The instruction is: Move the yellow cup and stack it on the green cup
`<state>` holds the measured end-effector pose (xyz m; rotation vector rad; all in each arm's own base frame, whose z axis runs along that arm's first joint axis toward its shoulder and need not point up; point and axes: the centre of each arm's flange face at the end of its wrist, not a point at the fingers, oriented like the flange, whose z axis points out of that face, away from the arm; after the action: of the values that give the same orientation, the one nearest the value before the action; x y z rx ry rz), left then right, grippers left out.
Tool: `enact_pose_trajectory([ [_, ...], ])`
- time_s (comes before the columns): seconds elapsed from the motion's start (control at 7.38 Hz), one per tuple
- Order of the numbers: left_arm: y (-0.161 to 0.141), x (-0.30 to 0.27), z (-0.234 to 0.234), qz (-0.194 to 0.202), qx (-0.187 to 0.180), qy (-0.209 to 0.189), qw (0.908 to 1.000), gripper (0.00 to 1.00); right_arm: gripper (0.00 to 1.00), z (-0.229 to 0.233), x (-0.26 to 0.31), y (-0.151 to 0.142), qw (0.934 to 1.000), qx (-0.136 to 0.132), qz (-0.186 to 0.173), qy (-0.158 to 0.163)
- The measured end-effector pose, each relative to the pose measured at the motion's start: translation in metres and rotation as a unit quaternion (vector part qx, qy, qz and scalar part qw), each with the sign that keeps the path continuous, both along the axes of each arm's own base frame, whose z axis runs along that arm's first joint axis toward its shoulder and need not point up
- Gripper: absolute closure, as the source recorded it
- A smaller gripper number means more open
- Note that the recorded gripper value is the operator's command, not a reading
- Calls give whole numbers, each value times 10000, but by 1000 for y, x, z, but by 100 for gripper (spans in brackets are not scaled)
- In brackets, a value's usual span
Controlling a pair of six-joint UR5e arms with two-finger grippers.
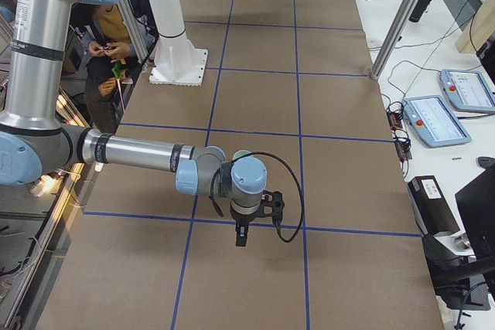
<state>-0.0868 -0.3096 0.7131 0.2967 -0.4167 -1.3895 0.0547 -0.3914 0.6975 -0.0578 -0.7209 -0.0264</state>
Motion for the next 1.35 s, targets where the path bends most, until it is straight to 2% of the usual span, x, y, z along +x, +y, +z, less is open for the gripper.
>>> enact_pose_trajectory([
  [0.27, 5, 19, 8, -546, -703, -259, 9957, 0, 0, 1, 0, 0, 10000, -13, 1, 3],
  [0.68, -8, 86, 18, -1346, -1741, -383, 9747, 0, 0, 2, 0, 0, 10000, -20, 2, -1],
  [0.81, -23, 115, 32, -1709, -2026, -459, 9631, 0, 0, 1, 0, -1, 10000, -14, 5, -2],
  [1.08, -45, 162, 54, -2407, -2359, -627, 9394, 0, 0, 1, 0, -2, 10000, -6, 3, 2],
  [1.35, -32, 183, 88, -3032, -2674, -967, 9095, 0, 0, 1, 0, -2, 10000, -1, 1, 3],
])
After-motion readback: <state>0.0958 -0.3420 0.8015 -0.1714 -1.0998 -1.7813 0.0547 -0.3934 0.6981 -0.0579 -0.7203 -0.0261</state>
